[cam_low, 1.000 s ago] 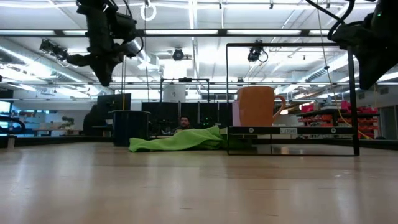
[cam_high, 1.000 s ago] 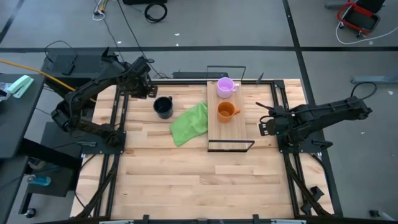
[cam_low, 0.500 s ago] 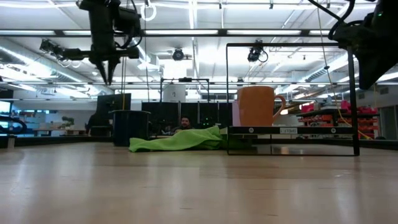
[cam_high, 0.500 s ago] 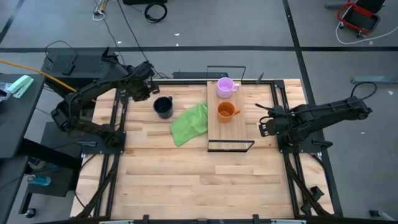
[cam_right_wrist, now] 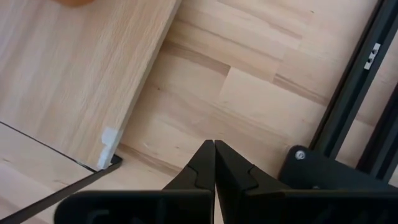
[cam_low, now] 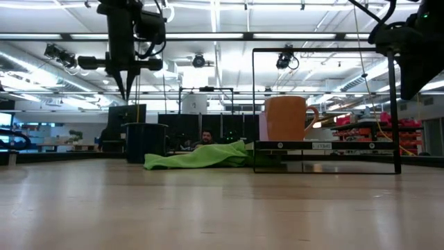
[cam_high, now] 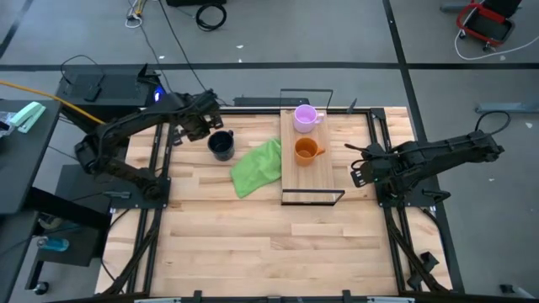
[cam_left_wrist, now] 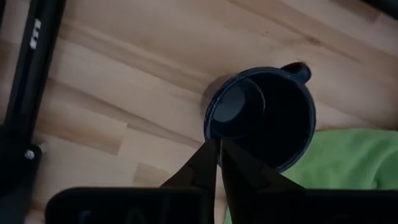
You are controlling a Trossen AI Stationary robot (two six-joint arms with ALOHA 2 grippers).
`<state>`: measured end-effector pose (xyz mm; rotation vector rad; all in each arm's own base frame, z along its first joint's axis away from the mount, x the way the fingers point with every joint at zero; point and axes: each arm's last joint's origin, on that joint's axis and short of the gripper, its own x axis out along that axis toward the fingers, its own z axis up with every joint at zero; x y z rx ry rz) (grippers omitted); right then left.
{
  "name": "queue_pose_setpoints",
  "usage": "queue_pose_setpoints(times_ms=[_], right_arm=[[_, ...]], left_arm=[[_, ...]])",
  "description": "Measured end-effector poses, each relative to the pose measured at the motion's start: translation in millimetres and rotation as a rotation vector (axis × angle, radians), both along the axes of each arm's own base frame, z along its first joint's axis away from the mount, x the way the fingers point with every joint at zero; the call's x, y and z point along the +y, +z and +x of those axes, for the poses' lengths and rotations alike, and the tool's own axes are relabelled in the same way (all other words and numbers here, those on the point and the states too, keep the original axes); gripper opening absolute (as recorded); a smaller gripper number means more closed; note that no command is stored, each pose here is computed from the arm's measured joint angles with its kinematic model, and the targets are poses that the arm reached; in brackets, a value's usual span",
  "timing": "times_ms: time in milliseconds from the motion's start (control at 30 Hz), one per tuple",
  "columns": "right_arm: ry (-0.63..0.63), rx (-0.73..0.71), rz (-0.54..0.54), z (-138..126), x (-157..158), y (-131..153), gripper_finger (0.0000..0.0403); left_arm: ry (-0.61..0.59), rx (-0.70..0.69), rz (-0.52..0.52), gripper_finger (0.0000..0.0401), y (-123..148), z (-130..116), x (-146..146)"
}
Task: Stack small to large cups/mugs on shelf
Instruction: Put the blue mug on the shelf
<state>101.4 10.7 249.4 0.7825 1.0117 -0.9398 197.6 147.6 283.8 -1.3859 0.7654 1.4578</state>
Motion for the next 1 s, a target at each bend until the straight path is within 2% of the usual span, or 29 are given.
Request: queue_pose_setpoints(times_ms=[233, 600, 1000], right_arm=[[0.01, 0.001, -0.014, 0.1, -0.3, 0.1, 0.0008], [0.023, -0.006, -0.029, 1.1, -0.5, 0.4, 0.0008], [0.023, -0.016, -0.028, 2.1, -0.3, 0.5, 0.0008]], left_arm=[[0.029, -0.028, -0.098, 0.0041, -8.3, 6.4, 1.3], [0.068, 0.001, -0.135, 0.0063, -13.9, 9.8, -1.0], [0.048, 0.029, -0.204, 0.01, -37.1, 24.6, 10.1]])
